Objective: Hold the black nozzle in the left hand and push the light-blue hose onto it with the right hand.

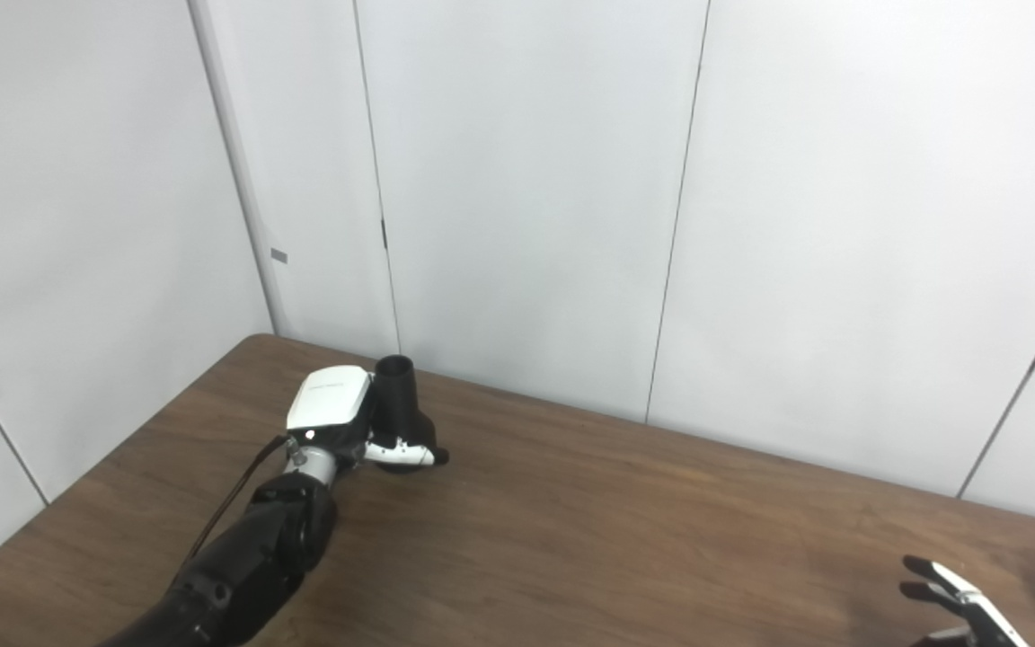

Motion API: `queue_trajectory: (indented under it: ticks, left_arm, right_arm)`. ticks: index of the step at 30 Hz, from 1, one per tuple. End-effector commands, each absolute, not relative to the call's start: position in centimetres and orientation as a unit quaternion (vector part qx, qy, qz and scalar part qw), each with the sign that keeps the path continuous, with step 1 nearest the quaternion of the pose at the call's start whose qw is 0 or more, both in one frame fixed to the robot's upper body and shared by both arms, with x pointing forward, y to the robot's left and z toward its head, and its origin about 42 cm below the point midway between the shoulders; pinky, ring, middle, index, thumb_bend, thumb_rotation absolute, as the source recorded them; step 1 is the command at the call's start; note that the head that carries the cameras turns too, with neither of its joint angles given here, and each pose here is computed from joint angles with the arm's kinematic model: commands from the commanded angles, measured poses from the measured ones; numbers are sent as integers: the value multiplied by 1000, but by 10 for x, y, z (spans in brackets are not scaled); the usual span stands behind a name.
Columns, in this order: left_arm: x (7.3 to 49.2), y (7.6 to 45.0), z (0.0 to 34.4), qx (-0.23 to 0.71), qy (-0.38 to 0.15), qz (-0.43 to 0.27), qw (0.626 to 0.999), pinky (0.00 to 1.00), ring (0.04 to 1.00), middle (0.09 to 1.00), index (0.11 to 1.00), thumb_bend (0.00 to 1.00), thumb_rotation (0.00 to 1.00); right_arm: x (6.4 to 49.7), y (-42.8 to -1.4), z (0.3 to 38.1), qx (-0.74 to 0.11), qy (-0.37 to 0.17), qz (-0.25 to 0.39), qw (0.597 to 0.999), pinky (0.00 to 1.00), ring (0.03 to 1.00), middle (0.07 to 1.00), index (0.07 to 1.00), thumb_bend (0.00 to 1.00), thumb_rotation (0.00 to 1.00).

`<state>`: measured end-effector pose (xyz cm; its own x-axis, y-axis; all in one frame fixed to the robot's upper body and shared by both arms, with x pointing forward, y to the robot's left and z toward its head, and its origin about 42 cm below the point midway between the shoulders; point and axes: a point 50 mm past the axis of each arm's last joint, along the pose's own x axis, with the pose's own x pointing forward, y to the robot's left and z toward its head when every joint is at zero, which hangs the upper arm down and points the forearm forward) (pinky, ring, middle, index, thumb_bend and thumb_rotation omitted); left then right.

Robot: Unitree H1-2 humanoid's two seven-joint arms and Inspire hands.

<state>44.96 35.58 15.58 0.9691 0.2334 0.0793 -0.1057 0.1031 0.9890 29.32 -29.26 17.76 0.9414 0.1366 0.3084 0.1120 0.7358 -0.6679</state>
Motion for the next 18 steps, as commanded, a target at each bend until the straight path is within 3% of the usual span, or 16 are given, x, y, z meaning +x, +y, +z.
queue_trajectory:
  ticks: [1,5,9,13,14,18]
  left_arm:
    - [424,366,108,685,128,69,713,414,448,431,493,527,0]
    - [419,362,103,685,108,54,719,369,440,430,495,526,0]
    - [409,341,101,651,45,32,757,328,425,471,489,526,0]
    - [397,305,100,600,-30,4,800,308,386,433,496,525,0]
    - [394,295,100,591,-49,-5,805,291,360,411,495,523,0]
    - [385,255,102,560,-104,-51,820,290,351,397,500,521,0]
  right_arm:
    - [297,-294,195,-364,-201,2,909,367,544,758,826,629,480]
    - [297,-291,196,-366,-203,3,908,374,552,770,835,612,452]
    - [297,-287,196,-364,-202,3,909,386,565,784,840,586,356]
    - [297,-281,199,-363,-202,5,909,422,579,778,837,590,151]
    - [296,-279,201,-358,-202,6,912,434,583,773,831,613,62]
    - [293,-270,211,-339,-193,6,921,467,603,772,819,658,3]
